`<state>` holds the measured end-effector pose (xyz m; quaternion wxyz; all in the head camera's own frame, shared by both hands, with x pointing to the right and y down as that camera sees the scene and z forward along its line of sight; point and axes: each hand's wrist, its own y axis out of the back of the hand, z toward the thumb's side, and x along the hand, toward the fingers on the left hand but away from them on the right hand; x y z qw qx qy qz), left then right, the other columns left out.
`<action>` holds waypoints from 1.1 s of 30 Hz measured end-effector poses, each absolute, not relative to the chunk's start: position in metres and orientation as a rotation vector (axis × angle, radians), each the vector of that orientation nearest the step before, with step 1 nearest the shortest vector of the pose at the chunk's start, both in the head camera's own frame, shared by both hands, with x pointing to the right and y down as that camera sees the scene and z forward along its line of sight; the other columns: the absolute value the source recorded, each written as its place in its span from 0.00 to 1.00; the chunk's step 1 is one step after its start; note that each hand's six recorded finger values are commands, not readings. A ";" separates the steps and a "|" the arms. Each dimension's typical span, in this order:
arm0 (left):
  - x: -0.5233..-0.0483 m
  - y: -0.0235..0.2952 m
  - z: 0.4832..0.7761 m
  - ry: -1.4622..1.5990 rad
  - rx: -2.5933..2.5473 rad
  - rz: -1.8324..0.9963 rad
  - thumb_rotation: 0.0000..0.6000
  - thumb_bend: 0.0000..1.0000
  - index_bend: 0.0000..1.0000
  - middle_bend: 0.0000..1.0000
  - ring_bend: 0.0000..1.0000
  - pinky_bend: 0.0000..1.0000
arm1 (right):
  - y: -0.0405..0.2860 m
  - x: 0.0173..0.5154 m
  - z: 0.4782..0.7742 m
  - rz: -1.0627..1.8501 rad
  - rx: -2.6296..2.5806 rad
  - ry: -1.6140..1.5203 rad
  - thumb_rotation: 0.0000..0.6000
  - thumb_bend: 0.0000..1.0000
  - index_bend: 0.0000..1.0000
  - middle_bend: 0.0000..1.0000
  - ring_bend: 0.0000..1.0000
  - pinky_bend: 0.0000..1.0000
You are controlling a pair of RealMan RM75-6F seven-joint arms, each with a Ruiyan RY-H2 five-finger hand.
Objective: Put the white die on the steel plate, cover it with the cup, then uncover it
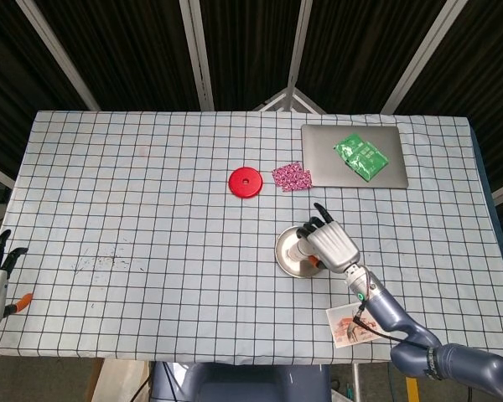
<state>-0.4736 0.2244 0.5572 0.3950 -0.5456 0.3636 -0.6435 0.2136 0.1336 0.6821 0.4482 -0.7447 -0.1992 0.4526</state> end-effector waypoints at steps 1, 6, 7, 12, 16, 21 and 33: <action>-0.474 0.224 0.557 0.922 -1.384 -1.632 1.00 0.23 0.23 0.00 0.00 0.13 | 0.136 0.212 0.680 1.113 -1.849 -0.490 1.00 0.36 0.50 0.47 0.28 0.02; -0.473 0.225 0.557 0.922 -1.388 -1.628 1.00 0.23 0.23 0.00 0.00 0.13 | 0.147 0.201 0.672 1.071 -1.895 -0.480 1.00 0.36 0.50 0.47 0.28 0.02; -0.473 0.225 0.556 0.923 -1.388 -1.628 1.00 0.23 0.23 0.00 0.00 0.13 | 0.148 0.198 0.671 1.065 -1.904 -0.478 1.00 0.36 0.50 0.47 0.28 0.02; -0.474 0.225 0.556 0.927 -1.385 -1.628 1.00 0.23 0.23 0.00 0.00 0.13 | 0.151 0.182 0.671 1.034 -1.953 -0.490 1.00 0.36 0.50 0.47 0.28 0.02; -0.475 0.224 0.556 0.927 -1.384 -1.630 1.00 0.23 0.23 0.00 0.00 0.13 | 0.150 0.172 0.674 1.019 -1.969 -0.499 1.00 0.36 0.50 0.47 0.28 0.02; -0.476 0.224 0.555 0.930 -1.379 -1.632 1.00 0.23 0.23 0.00 0.00 0.13 | 0.145 0.167 0.683 1.027 -1.974 -0.511 1.00 0.36 0.50 0.47 0.28 0.02; -0.474 0.225 0.558 0.915 -1.374 -1.640 1.00 0.23 0.23 0.00 0.00 0.13 | 0.131 0.171 0.694 1.026 -1.909 -0.543 1.00 0.36 0.51 0.47 0.28 0.02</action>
